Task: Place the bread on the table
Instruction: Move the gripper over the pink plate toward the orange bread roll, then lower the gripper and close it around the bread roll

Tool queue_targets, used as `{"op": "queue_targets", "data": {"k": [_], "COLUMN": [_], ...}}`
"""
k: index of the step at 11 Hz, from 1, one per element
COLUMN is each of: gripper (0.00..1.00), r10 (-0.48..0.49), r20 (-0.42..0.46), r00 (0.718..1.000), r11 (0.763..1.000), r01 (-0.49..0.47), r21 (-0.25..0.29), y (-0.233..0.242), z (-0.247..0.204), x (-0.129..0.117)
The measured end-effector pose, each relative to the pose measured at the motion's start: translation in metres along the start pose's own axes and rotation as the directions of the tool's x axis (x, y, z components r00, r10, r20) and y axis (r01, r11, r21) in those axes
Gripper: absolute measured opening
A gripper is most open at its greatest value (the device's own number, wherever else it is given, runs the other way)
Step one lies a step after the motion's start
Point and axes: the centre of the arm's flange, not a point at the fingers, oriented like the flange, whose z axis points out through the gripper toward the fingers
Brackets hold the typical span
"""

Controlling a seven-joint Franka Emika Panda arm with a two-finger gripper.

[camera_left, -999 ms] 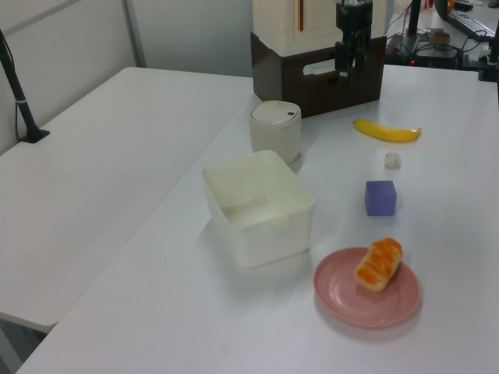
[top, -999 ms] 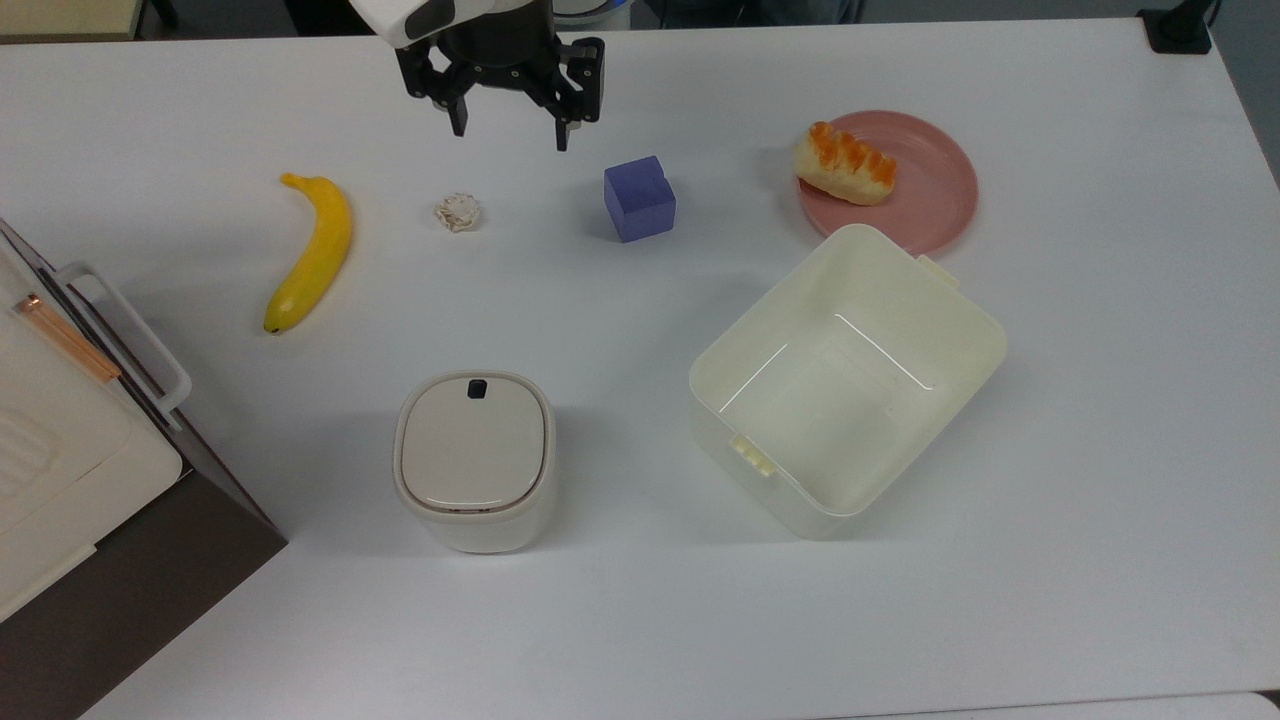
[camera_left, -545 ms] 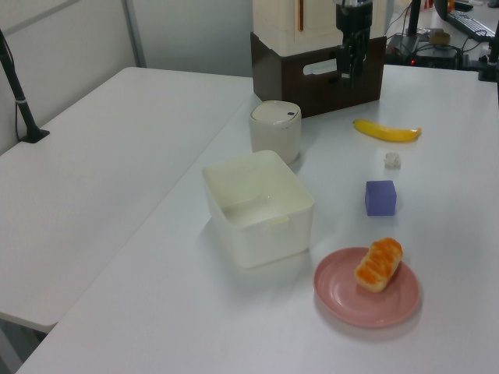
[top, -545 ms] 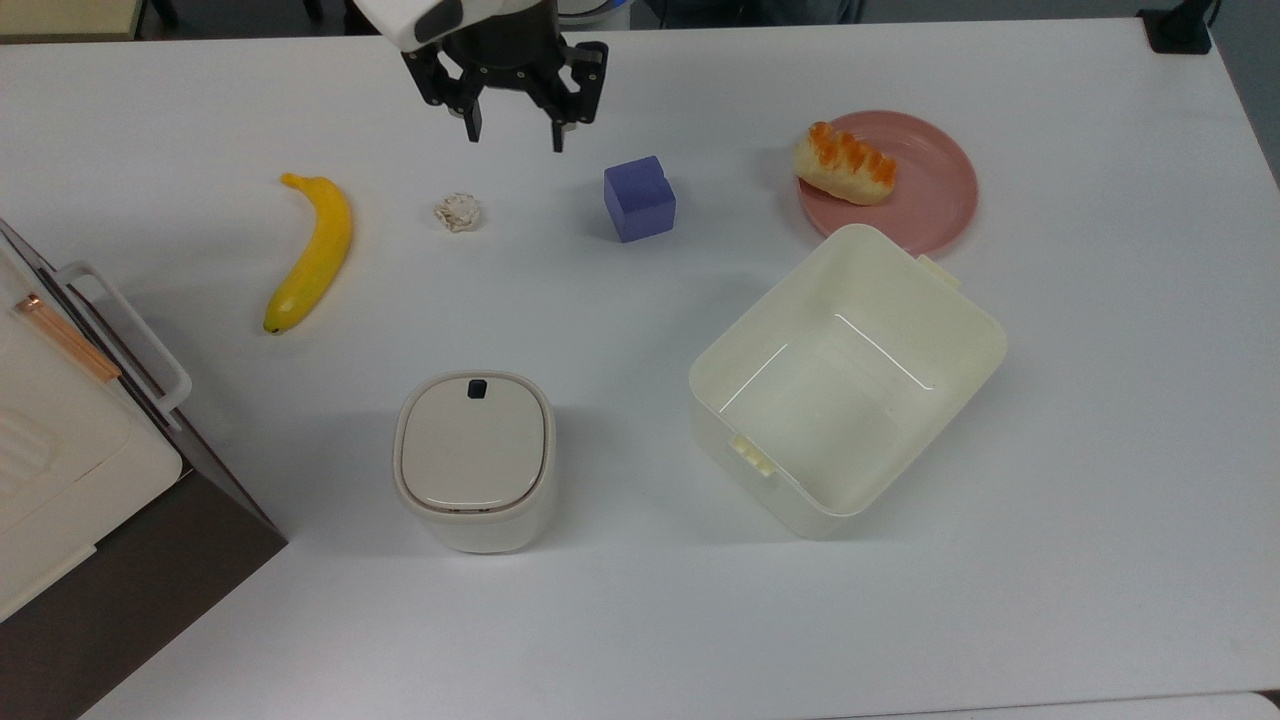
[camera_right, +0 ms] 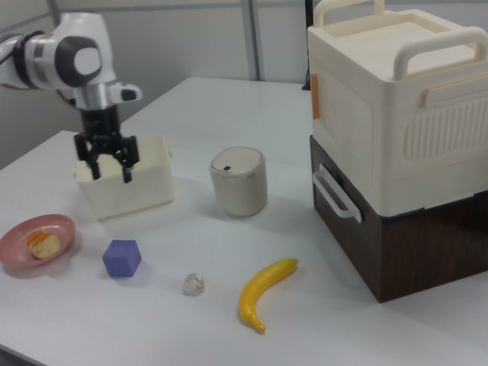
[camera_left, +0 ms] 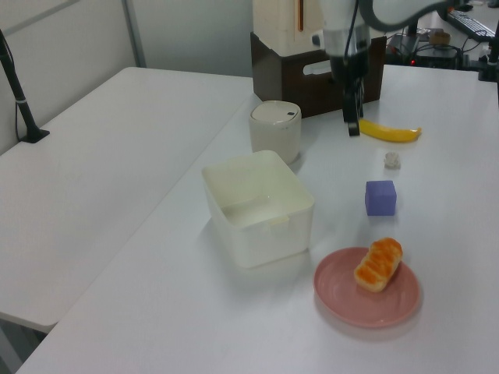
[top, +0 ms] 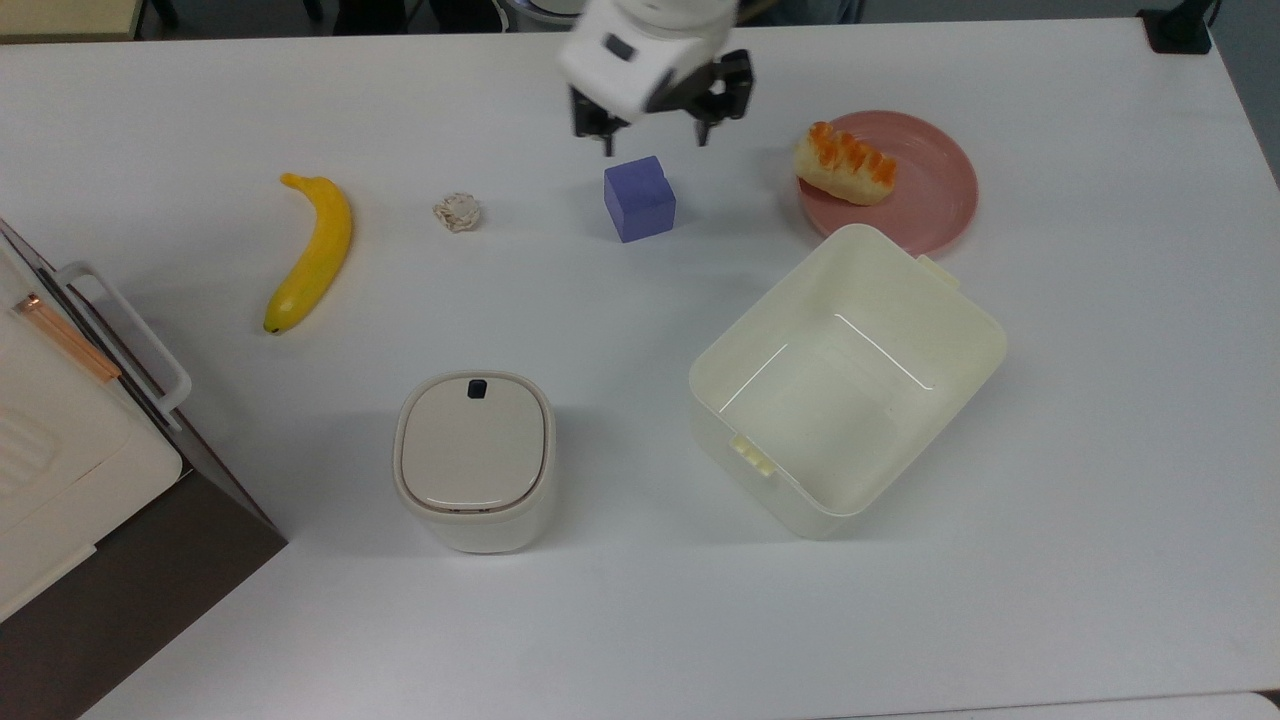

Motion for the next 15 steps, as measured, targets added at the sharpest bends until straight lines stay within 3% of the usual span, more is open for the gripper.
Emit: {"op": "queue_targets", "data": {"k": [5,6,7,9,10,13,14,15], "gripper": [0.87,0.87,0.87,0.87,0.87,0.88,0.91,0.91], "r10": [-0.203,-0.280,-0.380,-0.579,-0.668,-0.820,-0.849,-0.864], "r20": [0.030,0.034,0.045,0.083,0.108,0.183,0.197,0.210], "r00": [0.979,0.959,0.924,0.811,0.736,0.542,0.491,0.457], "r11": [0.979,0.960,0.924,0.811,0.737,0.544,0.496,0.463], "r01": [0.204,0.280,0.381,0.583,0.675,0.838,0.868,0.886], "r21": [-0.005,-0.003,-0.012,-0.036,-0.045,-0.041,-0.026,-0.021], "y": [-0.105,-0.125,-0.144,-0.178,-0.190,-0.204,-0.210,-0.219], "z": [0.026,0.030,0.037,0.056,0.065,0.093,0.102,0.108], "x": [-0.015,-0.019,-0.023,-0.027,-0.029,-0.028,-0.029,-0.034]}}
